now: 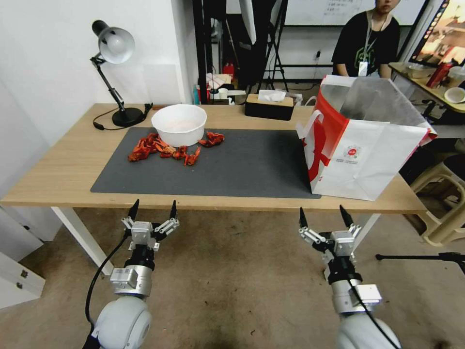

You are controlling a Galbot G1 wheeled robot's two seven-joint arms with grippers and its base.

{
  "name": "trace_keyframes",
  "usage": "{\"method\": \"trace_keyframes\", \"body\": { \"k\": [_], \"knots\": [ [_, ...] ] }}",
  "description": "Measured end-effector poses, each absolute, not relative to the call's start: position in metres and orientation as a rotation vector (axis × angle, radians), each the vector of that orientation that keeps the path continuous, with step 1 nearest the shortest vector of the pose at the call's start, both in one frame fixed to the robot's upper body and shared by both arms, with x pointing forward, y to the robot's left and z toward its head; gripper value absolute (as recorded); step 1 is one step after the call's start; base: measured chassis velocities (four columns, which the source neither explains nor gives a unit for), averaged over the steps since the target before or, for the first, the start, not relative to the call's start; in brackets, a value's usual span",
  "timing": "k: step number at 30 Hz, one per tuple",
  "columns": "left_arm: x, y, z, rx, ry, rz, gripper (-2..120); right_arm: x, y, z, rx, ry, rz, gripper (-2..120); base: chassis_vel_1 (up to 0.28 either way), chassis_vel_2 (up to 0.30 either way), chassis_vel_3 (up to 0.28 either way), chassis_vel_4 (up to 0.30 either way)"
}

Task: Close the takeout container lid, then place the container into the takeout bag.

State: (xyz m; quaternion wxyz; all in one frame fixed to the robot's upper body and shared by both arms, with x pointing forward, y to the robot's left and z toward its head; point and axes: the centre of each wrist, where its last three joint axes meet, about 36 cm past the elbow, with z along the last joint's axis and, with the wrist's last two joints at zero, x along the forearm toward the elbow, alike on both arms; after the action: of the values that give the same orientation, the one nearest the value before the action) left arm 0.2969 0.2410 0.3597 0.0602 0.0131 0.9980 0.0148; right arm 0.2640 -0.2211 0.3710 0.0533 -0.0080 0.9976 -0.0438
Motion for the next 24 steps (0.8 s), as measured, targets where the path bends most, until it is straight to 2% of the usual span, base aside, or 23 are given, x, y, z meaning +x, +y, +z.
{"method": "trace_keyframes", "body": {
  "k": [24],
  "knots": [
    [0.2978, 0.2426, 0.3566, 0.047, 3.022, 0.049, 100, 0.2686, -0.2206, 0.3690, -0.013, 3.031, -0.118, 100, 0.000, 0.000, 0.000, 0.000]
  ]
}}
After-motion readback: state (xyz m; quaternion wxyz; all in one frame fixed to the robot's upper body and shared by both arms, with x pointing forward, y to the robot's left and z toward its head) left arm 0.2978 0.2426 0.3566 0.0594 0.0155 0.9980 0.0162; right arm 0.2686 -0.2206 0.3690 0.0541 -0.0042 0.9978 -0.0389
